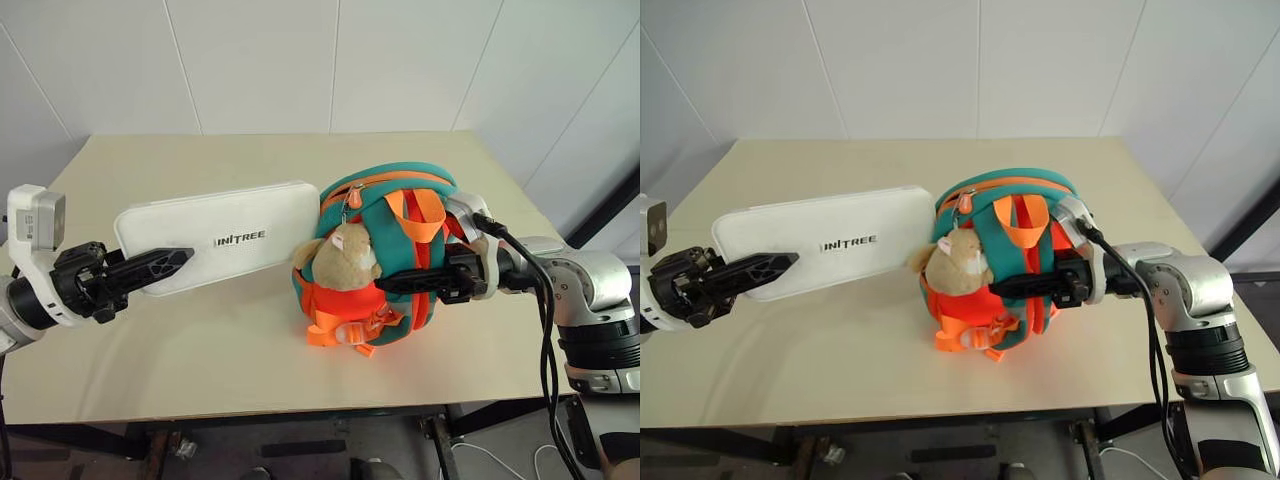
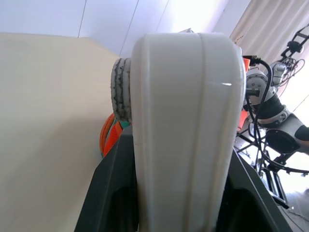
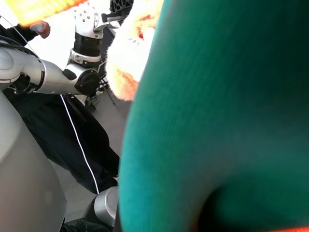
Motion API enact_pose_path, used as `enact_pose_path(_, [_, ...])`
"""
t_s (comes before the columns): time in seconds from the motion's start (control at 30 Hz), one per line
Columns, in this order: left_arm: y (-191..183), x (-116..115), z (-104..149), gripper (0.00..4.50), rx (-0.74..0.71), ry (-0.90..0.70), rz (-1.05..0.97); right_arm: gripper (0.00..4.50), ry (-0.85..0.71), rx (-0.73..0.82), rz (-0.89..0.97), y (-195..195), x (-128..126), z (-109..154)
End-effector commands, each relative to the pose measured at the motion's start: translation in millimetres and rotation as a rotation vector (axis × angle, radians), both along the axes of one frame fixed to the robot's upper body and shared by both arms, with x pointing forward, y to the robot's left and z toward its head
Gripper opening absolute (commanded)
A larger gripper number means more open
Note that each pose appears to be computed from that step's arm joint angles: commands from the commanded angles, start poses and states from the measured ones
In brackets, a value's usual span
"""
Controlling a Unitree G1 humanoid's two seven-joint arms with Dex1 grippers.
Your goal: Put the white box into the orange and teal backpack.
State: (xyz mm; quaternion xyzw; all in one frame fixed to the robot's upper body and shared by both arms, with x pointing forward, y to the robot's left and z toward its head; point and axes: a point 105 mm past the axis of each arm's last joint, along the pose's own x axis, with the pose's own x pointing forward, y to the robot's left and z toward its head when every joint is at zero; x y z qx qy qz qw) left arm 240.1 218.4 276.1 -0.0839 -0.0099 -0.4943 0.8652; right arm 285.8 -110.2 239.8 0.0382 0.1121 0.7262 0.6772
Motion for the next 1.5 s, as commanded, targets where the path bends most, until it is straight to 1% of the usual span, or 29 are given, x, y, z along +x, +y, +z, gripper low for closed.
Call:
enact_pose_path(0.03, [-6, -1, 6, 1.28, 0.072, -0.072, -0.035, 0.02, -0.021, 0.003, 0.015, 0, -5, 2])
enact_pose_path(0.17, [-9, 4, -4, 1.28, 0.192, -0.096, -0.077, 0.02, -0.02, 0.0, 0.006, 0, -4, 2])
enact_pose_path(0.3, [-4, 21, -13, 1.28, 0.416, -0.22, -0.063, 0.02, -0.021, 0.005, 0.002, 1, -4, 1])
enact_pose_path(0.33, [-3, 23, -15, 1.28, 0.456, -0.231, -0.068, 0.02, -0.02, 0.007, 0.001, 1, -4, 1])
enact_pose_path(0.4, [0, 34, -17, 1.28, 0.531, -0.251, -0.049, 0.02, -0.02, 0.01, 0.002, 3, -4, 1])
enact_pose_path(0.57, [-17, 47, 3, 1.28, 0.532, -0.331, -0.092, 0.02, -0.017, 0.018, 0.008, 6, -5, 1])
enact_pose_path(0.8, [-52, 53, 16, 1.28, 0.501, -0.36, -0.187, 0.02, -0.013, 0.026, 0.011, 9, -8, -1])
enact_pose_path(0.93, [-67, 56, 30, 1.28, 0.419, -0.37, -0.213, 0.02, -0.013, 0.031, 0.01, 10, -9, -2])
enact_pose_path(1.0, [-77, 63, 34, 1.28, 0.4, -0.371, -0.212, 0.02, -0.016, 0.036, 0.008, 11, -10, -3])
enact_pose_path(1.13, [-93, 75, 30, 1.28, 0.382, -0.352, -0.204, 0.02, -0.023, 0.044, 0.004, 13, -9, -2])
enact_pose_path(1.27, [-116, 91, 12, 1.28, 0.416, -0.343, -0.217, 0.02, -0.032, 0.053, 0.001, 16, -8, -2])
enact_pose_path(1.33, [-121, 94, 5, 1.28, 0.437, -0.342, -0.232, 0.02, -0.034, 0.056, 0.001, 17, -8, -1])
enact_pose_path(1.4, [-134, 100, -3, 1.28, 0.421, -0.329, -0.257, 0.02, -0.035, 0.059, 0.002, 18, -8, -2])
enact_pose_path(1.5, [-150, 111, -11, 1.28, 0.441, -0.348, -0.258, 0.02, -0.039, 0.064, -0.001, 20, -9, -2])
